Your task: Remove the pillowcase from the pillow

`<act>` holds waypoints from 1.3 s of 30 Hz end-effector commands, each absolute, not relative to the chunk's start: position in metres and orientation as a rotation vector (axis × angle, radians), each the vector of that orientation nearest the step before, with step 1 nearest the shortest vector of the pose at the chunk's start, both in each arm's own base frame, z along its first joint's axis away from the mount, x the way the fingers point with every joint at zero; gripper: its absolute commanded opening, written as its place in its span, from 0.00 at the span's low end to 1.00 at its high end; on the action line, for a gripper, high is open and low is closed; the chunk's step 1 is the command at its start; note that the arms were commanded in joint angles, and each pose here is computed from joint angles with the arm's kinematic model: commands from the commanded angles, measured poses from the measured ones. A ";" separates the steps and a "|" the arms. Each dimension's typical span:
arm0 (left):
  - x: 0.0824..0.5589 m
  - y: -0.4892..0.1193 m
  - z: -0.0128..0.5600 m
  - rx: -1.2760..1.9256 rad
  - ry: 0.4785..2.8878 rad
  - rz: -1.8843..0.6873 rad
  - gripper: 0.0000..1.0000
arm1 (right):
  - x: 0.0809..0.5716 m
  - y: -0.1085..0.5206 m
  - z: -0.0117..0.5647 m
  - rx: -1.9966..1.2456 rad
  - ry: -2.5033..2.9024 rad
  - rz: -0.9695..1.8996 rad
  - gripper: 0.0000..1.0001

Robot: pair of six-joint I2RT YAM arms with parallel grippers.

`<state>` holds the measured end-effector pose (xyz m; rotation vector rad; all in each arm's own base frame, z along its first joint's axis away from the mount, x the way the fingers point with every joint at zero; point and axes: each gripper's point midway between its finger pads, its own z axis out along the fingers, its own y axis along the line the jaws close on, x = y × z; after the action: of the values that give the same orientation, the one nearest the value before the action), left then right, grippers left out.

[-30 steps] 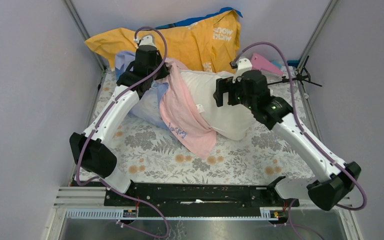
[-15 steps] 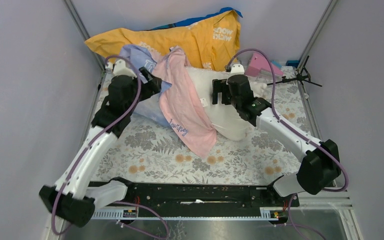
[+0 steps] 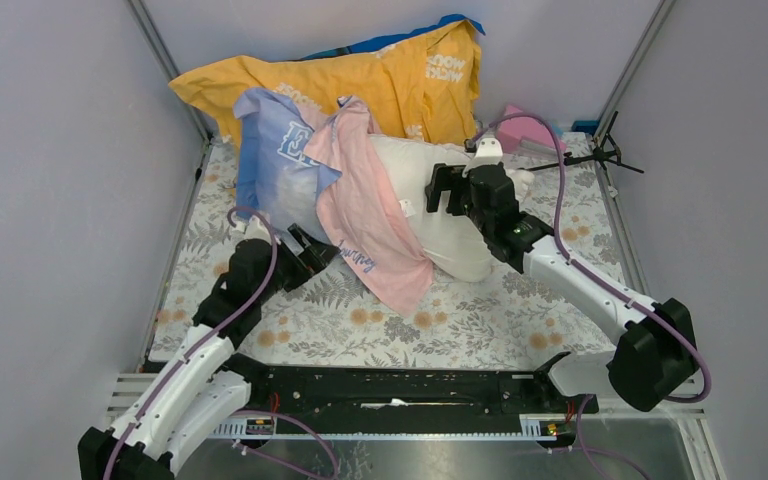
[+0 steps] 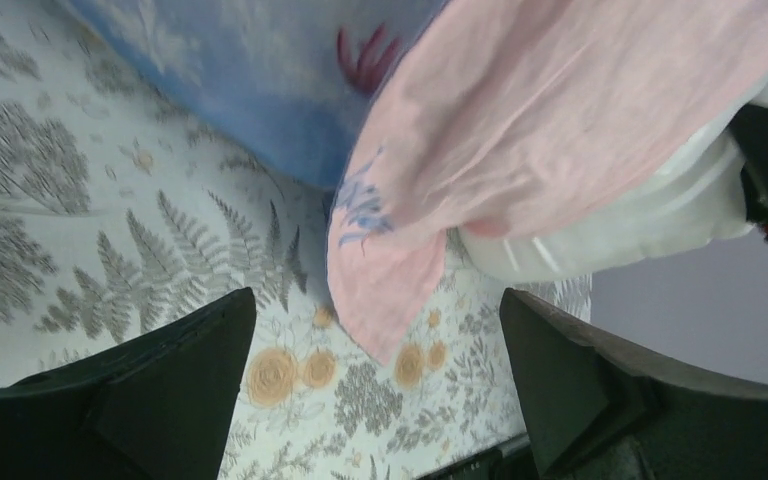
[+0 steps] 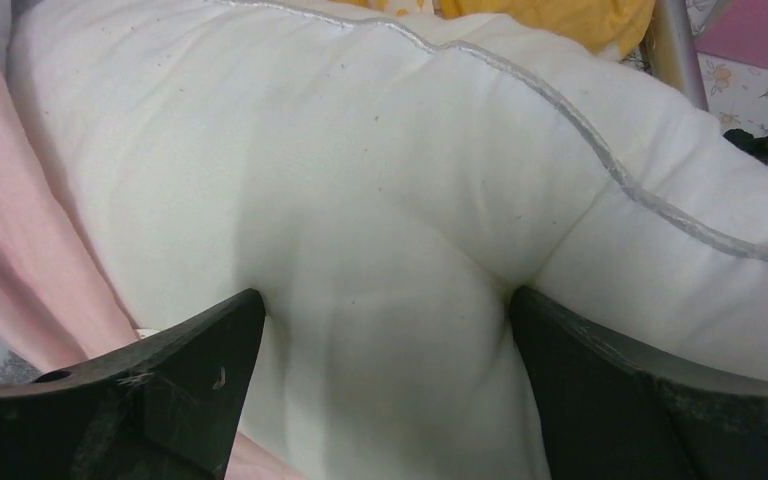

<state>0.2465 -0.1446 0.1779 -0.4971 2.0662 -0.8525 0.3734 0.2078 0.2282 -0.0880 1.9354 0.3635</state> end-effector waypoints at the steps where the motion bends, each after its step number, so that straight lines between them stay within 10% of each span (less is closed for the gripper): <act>1: 0.239 -0.178 0.190 -0.480 1.986 -1.055 0.99 | 0.355 0.208 0.194 -0.003 2.058 0.403 1.00; 12: 0.217 -0.261 0.194 -0.212 2.011 -0.757 0.99 | 0.356 0.194 0.200 0.101 1.941 0.412 1.00; 34: 0.339 -0.289 0.180 -0.189 1.989 -0.579 0.99 | 0.354 0.180 0.169 0.126 1.952 0.340 1.00; 39: 0.352 -0.234 0.156 -0.363 2.002 -0.618 0.59 | 0.355 0.166 0.163 0.197 1.964 0.273 0.88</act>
<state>0.3349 -0.2739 0.1535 -0.2177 2.0574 -0.5841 0.3698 0.1913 0.2294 0.1236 1.7578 0.4424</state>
